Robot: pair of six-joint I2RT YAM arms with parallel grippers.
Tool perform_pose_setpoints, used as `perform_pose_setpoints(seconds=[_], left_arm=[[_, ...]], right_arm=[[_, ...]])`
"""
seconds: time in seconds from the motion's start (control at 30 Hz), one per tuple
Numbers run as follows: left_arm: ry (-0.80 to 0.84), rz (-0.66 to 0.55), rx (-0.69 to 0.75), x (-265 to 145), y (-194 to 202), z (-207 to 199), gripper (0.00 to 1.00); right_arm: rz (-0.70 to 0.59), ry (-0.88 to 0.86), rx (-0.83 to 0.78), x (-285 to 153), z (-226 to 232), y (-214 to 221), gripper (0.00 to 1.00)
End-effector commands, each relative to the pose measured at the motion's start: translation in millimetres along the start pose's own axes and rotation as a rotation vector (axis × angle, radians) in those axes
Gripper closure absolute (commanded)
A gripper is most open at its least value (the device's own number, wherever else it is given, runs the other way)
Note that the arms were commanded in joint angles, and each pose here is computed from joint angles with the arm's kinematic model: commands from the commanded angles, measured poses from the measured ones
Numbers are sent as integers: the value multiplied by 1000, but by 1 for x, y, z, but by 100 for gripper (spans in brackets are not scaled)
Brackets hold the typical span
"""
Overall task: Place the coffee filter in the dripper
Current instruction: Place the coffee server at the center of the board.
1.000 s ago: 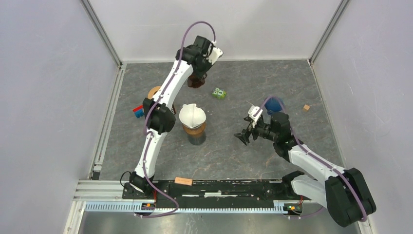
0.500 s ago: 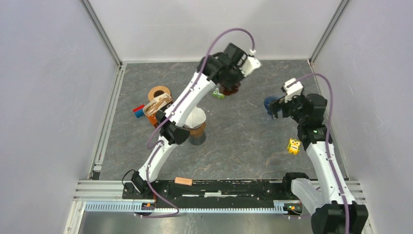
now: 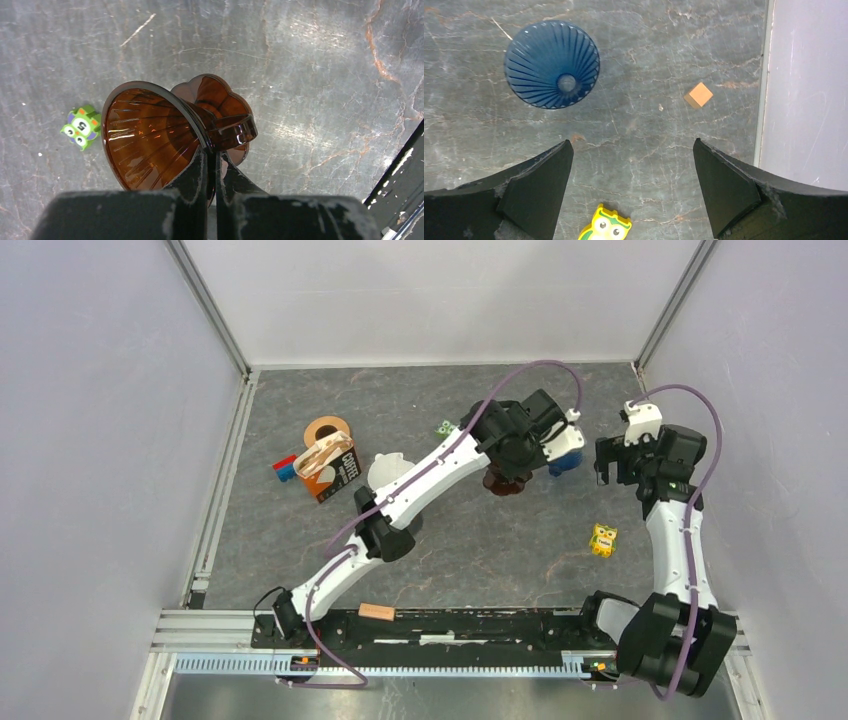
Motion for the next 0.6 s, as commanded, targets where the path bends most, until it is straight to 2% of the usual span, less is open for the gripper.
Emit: perform_pose_setpoints(seconds=[0.0,0.27,0.57], left_arm=[[-31,25,-37,4,0,-6,98],[-60,82,-85,35,7,-12,98],[-40,134,-79,64,15,-28,98]], right_arm=[[-47,30,-21,0,-16,-19,3],[-4,-9,0,15,-16,-9,3],[21,-31,4,23,-16,-3,3]])
Point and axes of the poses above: each gripper's point midway between its finger pads, its own x axis out along the fingers, its own z axis along the line the jaws close on, y = z × x, the point moved 3 cm from there along -x, back along the fingers, and after that the axes turned 10 degrees about x, right-handed, at the moved point
